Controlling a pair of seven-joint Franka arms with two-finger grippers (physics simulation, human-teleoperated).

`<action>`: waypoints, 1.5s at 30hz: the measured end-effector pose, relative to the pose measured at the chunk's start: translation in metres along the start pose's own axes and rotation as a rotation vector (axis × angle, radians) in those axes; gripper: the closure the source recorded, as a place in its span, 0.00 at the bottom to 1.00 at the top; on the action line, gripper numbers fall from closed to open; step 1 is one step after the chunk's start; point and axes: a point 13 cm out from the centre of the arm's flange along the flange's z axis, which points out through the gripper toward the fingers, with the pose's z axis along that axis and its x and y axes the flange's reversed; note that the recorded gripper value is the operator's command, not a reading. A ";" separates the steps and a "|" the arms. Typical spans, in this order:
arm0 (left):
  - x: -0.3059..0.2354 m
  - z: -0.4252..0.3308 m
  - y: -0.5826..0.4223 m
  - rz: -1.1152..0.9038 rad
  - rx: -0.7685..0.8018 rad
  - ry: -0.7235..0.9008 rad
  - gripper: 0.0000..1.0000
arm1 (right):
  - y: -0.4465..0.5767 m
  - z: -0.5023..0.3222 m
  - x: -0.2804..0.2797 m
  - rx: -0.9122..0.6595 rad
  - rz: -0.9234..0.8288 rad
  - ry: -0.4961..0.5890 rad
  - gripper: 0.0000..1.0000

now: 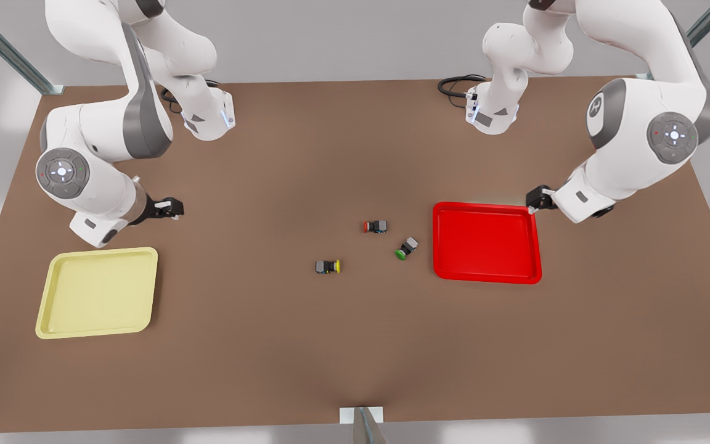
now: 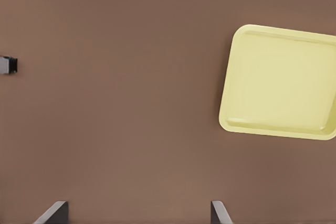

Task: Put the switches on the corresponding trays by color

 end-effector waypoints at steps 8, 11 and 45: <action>0.006 0.263 -0.196 0.156 -0.195 0.325 0.00 | 0.231 0.138 -0.031 0.093 -0.363 0.160 0.00; 0.047 0.354 -0.232 -0.062 -0.195 0.276 0.00 | 0.294 0.203 -0.051 0.084 -0.452 0.144 0.00; 0.047 0.430 -0.340 -2.033 0.236 -0.045 0.00 | 0.362 0.335 -0.150 0.042 -1.643 -0.231 0.00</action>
